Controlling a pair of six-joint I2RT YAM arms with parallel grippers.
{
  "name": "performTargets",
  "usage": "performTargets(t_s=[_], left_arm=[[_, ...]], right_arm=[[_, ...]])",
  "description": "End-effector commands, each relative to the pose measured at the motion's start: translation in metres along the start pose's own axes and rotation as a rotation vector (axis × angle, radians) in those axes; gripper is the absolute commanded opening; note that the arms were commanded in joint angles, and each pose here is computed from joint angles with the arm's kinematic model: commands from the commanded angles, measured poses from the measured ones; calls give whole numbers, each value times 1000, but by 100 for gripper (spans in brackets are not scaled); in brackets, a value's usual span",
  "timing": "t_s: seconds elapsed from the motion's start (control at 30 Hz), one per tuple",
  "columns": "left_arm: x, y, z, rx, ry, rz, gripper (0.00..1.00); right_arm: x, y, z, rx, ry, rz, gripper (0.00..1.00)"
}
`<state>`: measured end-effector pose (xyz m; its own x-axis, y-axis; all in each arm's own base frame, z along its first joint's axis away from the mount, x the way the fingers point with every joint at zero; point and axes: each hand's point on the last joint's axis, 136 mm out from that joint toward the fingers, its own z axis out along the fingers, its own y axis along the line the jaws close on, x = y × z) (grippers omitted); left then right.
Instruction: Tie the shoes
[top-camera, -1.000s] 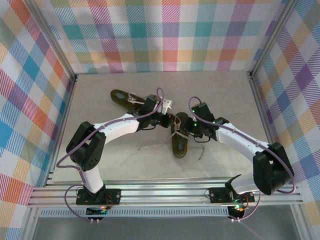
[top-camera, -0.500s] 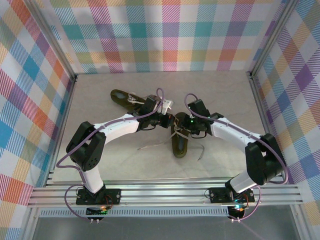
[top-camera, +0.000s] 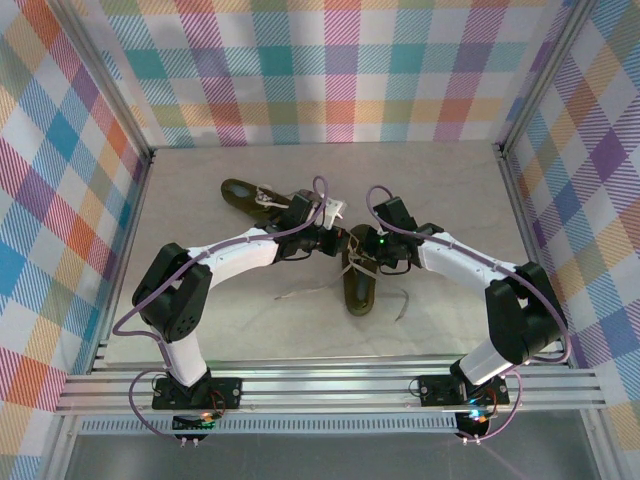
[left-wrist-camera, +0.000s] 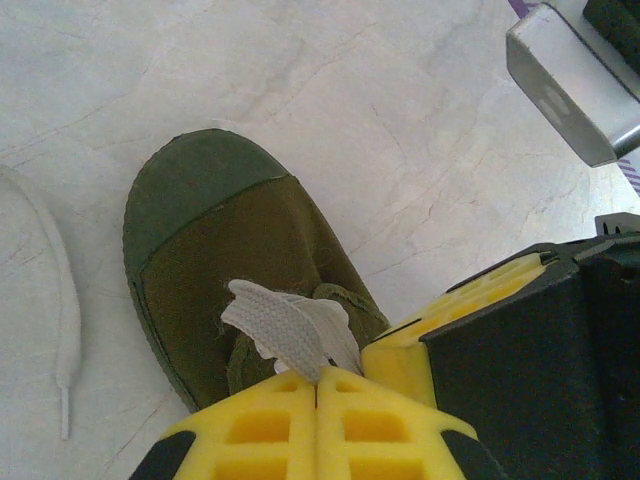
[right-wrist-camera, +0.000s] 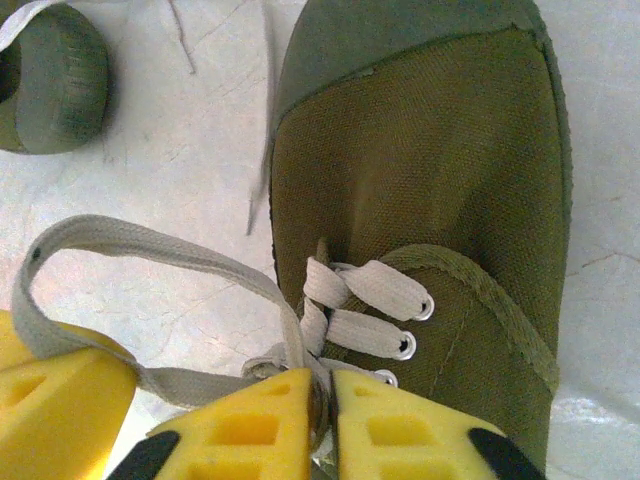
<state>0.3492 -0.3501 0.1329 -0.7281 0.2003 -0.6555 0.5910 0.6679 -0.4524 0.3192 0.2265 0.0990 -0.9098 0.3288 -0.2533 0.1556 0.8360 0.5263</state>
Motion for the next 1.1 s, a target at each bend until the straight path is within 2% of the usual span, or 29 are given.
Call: performTargets(t_s=[0.0, 0.4, 0.57, 0.73, 0.9, 1.07], left_arm=[[-7, -4, -10, 12, -26, 21, 0], [-6, 2, -11, -21, -23, 18, 0], [-4, 3, -11, -23, -20, 17, 0], [-2, 2, -12, -16, -14, 16, 0], [-1, -1, -12, 0, -11, 13, 0], [-2, -2, -12, 9, -12, 10, 0]], right_arm=[[-1, 10, -8, -19, -1, -9, 10], [10, 0, -26, 19, 12, -79, 7], [19, -9, -16, 76, 83, -153, 8], [21, -19, -8, 143, 114, -189, 12], [12, -2, -23, 61, 39, -191, 26], [14, 14, -31, -13, 9, -211, 28]])
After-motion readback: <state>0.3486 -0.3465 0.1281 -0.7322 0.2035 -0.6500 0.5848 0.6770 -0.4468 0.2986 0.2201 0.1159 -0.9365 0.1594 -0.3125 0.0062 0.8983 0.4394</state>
